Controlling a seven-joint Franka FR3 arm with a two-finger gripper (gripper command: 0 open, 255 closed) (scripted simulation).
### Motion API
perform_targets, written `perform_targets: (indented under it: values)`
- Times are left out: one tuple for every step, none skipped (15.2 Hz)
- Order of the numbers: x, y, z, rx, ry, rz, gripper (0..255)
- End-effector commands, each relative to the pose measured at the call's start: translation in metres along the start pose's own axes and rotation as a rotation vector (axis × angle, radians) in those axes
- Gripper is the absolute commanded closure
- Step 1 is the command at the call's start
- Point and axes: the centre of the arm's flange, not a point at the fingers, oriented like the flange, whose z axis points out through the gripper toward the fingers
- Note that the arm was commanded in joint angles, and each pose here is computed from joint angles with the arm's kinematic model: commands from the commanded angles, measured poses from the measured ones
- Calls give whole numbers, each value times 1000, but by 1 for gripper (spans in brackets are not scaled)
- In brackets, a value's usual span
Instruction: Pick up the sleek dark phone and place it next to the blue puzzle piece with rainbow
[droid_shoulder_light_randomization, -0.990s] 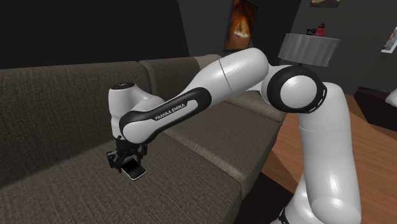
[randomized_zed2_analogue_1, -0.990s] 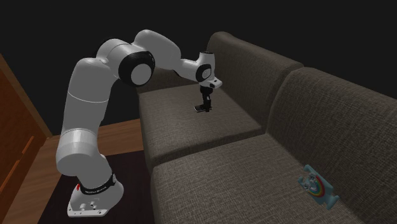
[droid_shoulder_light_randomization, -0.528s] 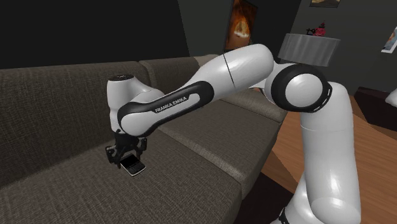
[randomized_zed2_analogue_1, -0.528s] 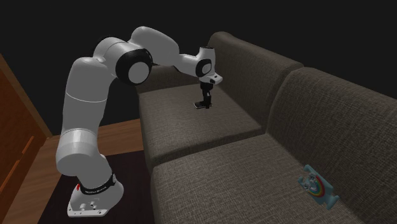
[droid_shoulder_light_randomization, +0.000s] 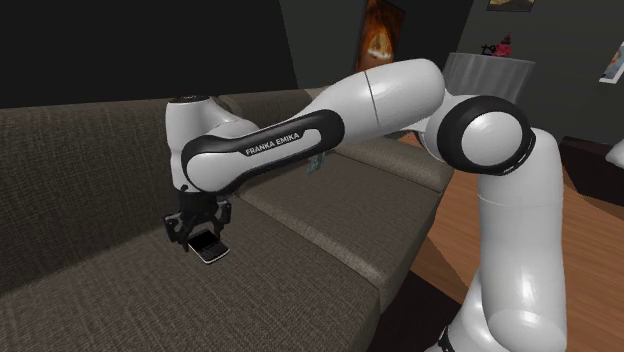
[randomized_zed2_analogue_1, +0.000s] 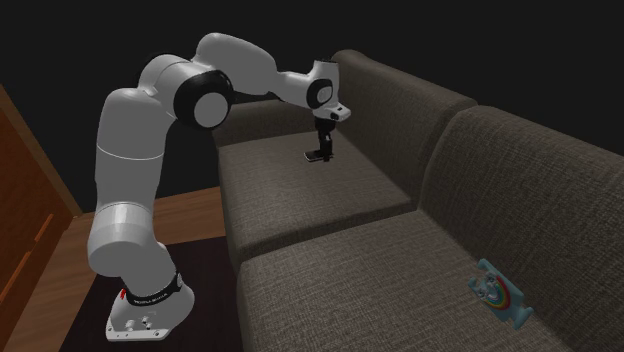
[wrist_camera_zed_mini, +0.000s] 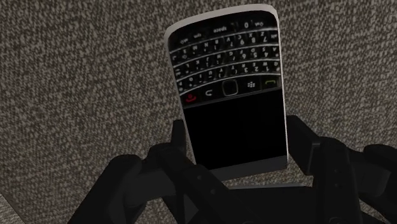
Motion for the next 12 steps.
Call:
perform_targets:
  values:
    - [0, -1, -11, 0, 0, 0, 255]
    - [0, -1, -16, 0, 0, 0, 255]
    - [0, -1, -22, 0, 0, 0, 255]
    - [0, -1, -27, 0, 0, 0, 255]
    - [0, -1, -32, 0, 0, 0, 255]
    - [1, -1, -37, 0, 0, 0, 255]
    - [1, -1, -43, 0, 0, 0, 255]
    - [1, -1, -48, 0, 0, 0, 255]
    - [1, -2, -53, 0, 0, 0, 255]
    - [1, -2, -59, 0, 0, 0, 255]
    - [1, -2, -64, 0, 0, 0, 255]
    - [1, -2, -69, 0, 0, 0, 255]
